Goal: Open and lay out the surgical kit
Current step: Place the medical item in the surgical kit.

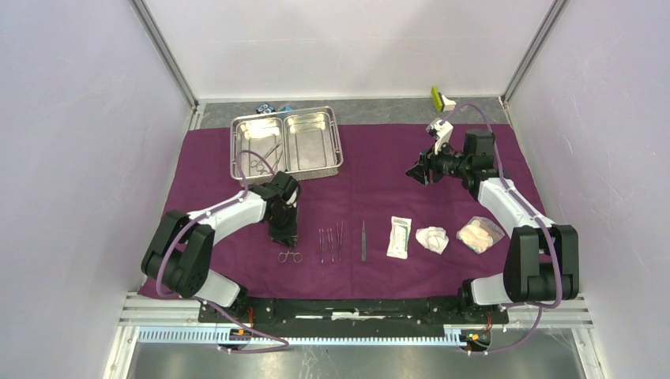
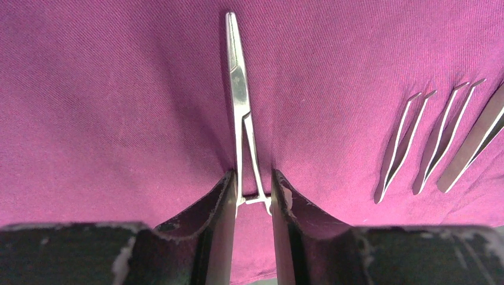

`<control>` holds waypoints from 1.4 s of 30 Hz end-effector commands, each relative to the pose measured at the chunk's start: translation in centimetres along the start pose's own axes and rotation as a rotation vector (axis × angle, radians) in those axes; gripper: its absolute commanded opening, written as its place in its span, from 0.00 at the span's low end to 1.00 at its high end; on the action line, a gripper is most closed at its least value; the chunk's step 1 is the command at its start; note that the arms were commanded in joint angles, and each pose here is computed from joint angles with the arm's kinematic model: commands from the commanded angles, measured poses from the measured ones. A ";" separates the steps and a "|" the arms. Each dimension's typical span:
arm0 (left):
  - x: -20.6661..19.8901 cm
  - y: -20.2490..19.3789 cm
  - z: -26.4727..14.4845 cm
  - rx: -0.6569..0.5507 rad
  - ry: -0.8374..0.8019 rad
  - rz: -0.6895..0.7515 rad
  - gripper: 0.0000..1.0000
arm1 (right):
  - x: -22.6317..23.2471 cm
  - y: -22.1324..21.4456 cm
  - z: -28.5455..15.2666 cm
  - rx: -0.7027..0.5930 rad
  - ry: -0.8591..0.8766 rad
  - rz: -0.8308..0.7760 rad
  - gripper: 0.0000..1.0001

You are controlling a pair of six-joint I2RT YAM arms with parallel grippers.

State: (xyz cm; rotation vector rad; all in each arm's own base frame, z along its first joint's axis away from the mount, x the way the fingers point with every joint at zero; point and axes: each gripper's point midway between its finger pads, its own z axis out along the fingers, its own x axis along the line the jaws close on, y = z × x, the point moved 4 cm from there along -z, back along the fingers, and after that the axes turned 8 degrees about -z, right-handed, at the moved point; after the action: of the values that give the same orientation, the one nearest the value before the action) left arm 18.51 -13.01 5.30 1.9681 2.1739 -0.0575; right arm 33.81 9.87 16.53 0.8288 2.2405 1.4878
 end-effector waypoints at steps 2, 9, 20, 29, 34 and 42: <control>-0.6 0.7 0.3 -0.013 -0.030 0.036 0.34 | -0.1 1.3 -0.5 -0.039 0.000 -0.050 0.56; -0.7 1.2 -0.1 -0.041 -0.033 0.066 0.32 | -0.1 1.0 -0.3 -0.031 0.006 -0.046 0.56; -1.0 2.3 -0.7 -0.080 -0.036 0.097 0.29 | 0.1 0.3 -0.5 -0.007 0.007 -0.074 0.56; -0.9 2.7 -0.5 -0.081 -0.014 0.111 0.26 | 0.5 -0.5 -0.8 0.008 0.012 -0.088 0.56; -0.6 2.9 -0.4 -0.090 0.009 0.119 0.26 | 0.6 -0.6 -0.8 0.010 0.013 -0.092 0.56; -0.6 3.2 -0.2 -0.088 0.026 0.122 0.26 | 0.7 -0.4 -1.0 0.008 0.010 -0.095 0.56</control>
State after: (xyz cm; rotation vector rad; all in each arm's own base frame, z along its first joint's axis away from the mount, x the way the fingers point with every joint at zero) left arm 20.14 -12.99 5.40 2.0343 2.0940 0.0156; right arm 32.74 9.54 15.46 0.7648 2.2908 1.4388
